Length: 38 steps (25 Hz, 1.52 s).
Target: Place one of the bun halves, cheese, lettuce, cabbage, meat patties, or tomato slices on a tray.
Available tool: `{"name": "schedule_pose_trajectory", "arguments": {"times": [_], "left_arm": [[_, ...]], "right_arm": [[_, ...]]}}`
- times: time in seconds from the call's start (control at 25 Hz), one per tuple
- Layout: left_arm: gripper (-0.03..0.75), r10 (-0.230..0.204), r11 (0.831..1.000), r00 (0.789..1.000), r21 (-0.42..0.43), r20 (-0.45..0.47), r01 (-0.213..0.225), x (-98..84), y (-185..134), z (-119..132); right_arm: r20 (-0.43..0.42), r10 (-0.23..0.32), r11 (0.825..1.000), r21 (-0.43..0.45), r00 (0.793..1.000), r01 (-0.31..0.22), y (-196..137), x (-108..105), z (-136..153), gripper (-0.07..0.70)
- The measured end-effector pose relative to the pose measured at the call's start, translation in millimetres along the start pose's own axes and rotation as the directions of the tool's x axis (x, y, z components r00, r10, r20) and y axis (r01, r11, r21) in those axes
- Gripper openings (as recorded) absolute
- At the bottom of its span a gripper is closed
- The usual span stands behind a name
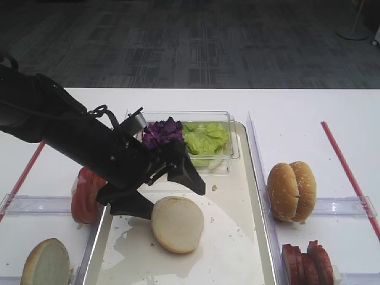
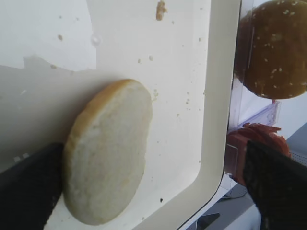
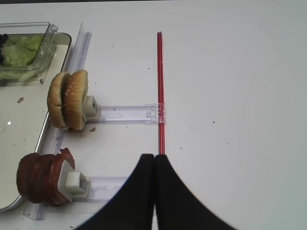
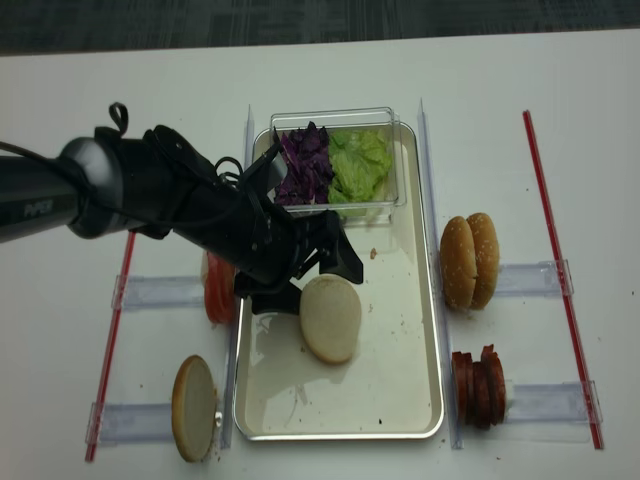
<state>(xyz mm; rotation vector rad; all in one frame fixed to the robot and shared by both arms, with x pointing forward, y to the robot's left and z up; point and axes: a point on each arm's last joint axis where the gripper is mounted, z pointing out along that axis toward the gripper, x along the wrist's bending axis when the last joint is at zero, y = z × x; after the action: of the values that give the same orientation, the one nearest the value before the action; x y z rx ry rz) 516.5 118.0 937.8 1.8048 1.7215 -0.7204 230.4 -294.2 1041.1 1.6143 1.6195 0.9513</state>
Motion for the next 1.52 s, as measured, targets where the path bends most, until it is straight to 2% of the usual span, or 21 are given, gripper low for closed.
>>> {"name": "schedule_pose_trajectory", "arguments": {"times": [0.24, 0.52, 0.96, 1.16, 1.32, 1.52], "left_arm": [[0.689, -0.003, 1.0, 1.0, 0.0, 0.001, 0.003, 0.4, 0, 0], [0.689, -0.027, 1.0, 1.0, 0.006, 0.012, 0.027, 7.3, 4, -8], [0.689, -0.026, 1.0, 1.0, 0.006, 0.015, 0.026, 7.3, 4, -10], [0.689, 0.002, 1.0, 1.0, -0.024, 0.029, -0.001, -2.4, 2, -21], [0.689, 0.008, 0.999, 0.999, -0.044, 0.046, -0.006, -11.5, 1, -30], [0.689, 0.049, 0.995, 0.995, -0.088, 0.092, -0.041, -38.3, 7, -53]], "right_arm": [[0.0, 0.0, 1.0, 0.0, 1.0, 0.0, 0, 0, 0, 0.364], [0.0, 0.0, 1.0, 0.0, 1.0, 0.0, 0, 0, 0, 0.364], [0.0, 0.0, 1.0, 0.0, 1.0, 0.0, 0, 0, 0, 0.364], [0.0, 0.0, 1.0, 0.0, 1.0, 0.0, 0, 0, 0, 0.364], [0.0, 0.0, 1.0, 0.0, 1.0, 0.0, 0, 0, 0, 0.364], [0.0, 0.0, 1.0, 0.0, 1.0, 0.0, 0, 0, 0, 0.364]]}}
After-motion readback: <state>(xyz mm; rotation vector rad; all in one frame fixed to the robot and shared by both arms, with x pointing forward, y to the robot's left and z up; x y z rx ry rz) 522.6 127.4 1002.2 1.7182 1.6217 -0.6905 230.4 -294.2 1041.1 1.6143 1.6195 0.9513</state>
